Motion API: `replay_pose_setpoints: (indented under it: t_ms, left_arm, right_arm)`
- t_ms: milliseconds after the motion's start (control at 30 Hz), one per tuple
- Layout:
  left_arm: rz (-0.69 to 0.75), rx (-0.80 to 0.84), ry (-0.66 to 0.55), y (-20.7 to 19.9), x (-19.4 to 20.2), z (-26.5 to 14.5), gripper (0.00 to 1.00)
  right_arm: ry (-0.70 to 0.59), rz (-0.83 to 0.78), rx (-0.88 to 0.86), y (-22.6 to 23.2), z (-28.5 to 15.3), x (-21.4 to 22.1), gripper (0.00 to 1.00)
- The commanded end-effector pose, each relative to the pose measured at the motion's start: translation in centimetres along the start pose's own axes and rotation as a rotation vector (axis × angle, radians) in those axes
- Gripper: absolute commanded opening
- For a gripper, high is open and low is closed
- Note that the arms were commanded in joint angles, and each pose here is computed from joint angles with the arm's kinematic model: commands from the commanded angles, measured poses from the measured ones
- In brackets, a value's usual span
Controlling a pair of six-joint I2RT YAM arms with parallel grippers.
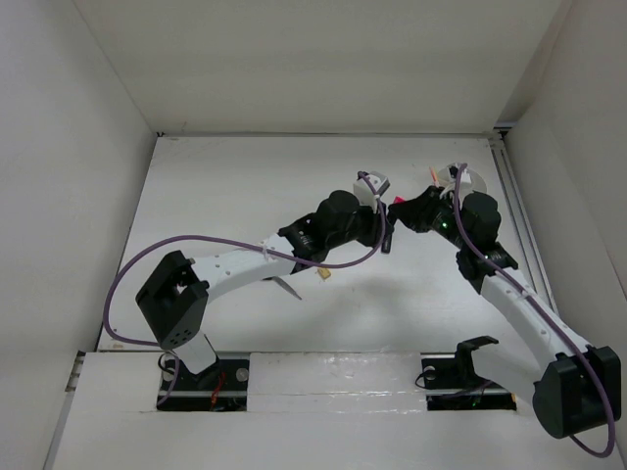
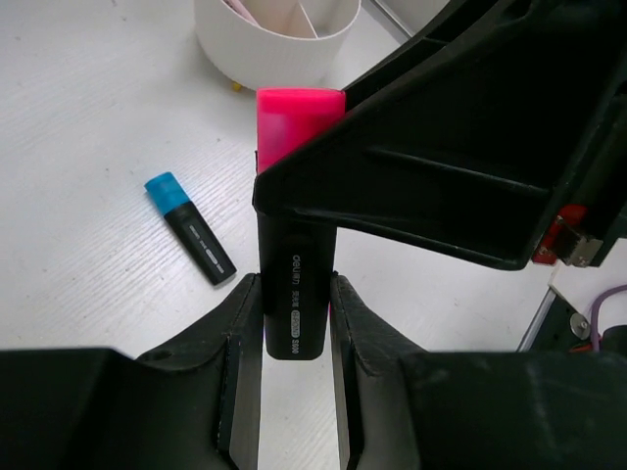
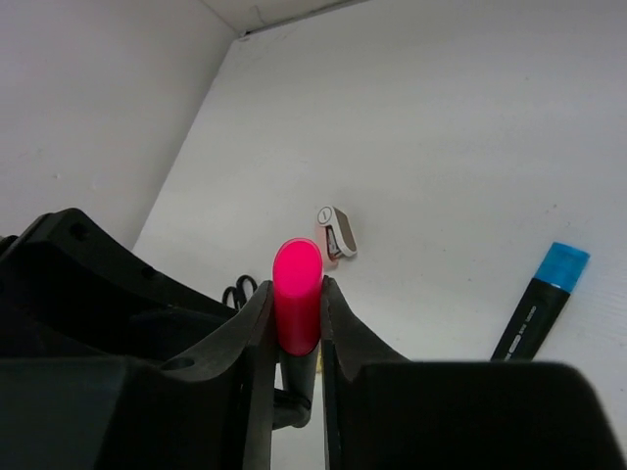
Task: Sort the stationery into containers
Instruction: Place the stationery in the storage box.
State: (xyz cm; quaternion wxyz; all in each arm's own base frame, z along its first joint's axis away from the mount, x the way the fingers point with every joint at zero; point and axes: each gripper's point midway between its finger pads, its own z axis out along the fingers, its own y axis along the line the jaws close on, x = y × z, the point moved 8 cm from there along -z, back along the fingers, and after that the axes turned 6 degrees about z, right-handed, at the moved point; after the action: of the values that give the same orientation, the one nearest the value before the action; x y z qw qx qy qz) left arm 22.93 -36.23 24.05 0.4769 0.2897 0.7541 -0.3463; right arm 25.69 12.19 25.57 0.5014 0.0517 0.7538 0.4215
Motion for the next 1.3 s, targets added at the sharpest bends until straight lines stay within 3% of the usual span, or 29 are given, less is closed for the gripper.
replay_pose_setpoints:
  t_ms: [0, 67, 267, 400, 433, 667, 967, 1267]
  left_arm:
    - [0.014, 0.068, -0.097, -1.1, -2.4, -1.4, 0.0]
    - [0.015, 0.077, -0.095, -1.1, -2.2, -1.4, 0.0]
    - [0.014, 0.075, -0.089, -1.1, -2.2, -1.6, 0.0]
    - [-0.001, -0.003, -0.064, -0.5, -2.1, -2.0, 0.76]
    - [-0.002, -0.03, -0.078, -0.3, -2.7, -2.3, 1.0]
    - [-0.091, -0.181, -0.072, 0.4, -3.9, -5.3, 1.0]
    - [-0.246, -0.408, 0.135, 2.7, -1.6, -9.2, 1.0]
    - [-0.222, -0.346, 0.031, 1.3, -2.0, -15.0, 1.0]
  right_arm:
    - [-0.038, -0.044, -0.101, 1.6, 0.4, -1.2, 0.16]
    - [-0.04, -0.045, -0.102, 1.5, 0.6, -1.2, 0.03]
    - [-0.06, -0.135, -0.133, 0.6, 1.4, -2.1, 0.0]
    - [-0.099, -0.235, -0.127, -0.7, 2.1, -4.0, 0.0]
    - [-0.115, -0.274, -0.13, -1.2, 2.2, -4.4, 0.0]
    - [-0.187, -0.447, -0.079, -4.7, 3.3, -9.5, 0.0]
    - [-0.189, -0.635, -0.198, -8.6, 4.8, -14.6, 0.0]
    - [-0.199, -0.62, -0.137, -13.7, 6.0, -18.2, 0.0]
